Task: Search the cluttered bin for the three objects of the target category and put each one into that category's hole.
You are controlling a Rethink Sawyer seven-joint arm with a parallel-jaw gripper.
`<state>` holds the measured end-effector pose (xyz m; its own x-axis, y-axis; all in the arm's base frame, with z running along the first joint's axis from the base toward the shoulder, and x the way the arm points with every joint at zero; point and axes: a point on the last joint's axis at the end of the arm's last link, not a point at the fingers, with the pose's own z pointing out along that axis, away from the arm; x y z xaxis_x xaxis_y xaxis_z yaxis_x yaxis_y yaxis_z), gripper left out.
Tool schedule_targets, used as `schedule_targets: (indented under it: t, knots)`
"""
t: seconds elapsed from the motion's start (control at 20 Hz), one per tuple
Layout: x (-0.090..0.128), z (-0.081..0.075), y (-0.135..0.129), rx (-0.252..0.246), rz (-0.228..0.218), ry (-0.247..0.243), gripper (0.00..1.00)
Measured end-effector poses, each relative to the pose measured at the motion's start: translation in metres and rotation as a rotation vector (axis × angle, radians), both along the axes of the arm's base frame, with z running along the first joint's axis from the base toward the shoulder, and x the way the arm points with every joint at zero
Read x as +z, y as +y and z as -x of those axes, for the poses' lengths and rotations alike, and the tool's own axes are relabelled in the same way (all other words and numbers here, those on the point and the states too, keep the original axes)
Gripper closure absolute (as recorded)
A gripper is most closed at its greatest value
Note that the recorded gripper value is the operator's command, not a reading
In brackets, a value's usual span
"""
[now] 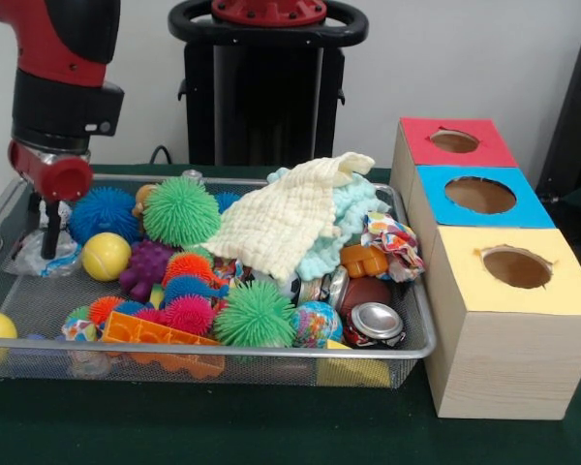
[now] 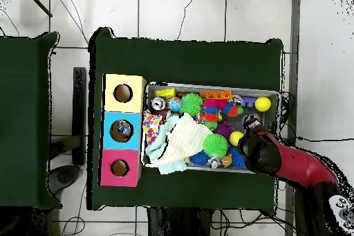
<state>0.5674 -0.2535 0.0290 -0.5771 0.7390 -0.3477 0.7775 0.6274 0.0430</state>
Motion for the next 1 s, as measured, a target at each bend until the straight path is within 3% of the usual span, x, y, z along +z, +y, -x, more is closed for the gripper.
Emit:
schedule_targets:
  t: [0.2,0.55,0.75,0.9,1.0]
  knots:
    - [0.019,-0.003,0.007,0.006,-0.005,-0.004,1.0]
    - [0.069,-0.013,0.037,0.024,-0.005,0.01,1.0]
    - [0.102,-0.03,0.073,0.056,-0.002,0.004,1.0]
    - [0.113,-0.038,0.092,0.077,0.0,-0.004,1.0]
    - [0.126,-0.048,0.12,0.104,0.0,-0.013,1.0]
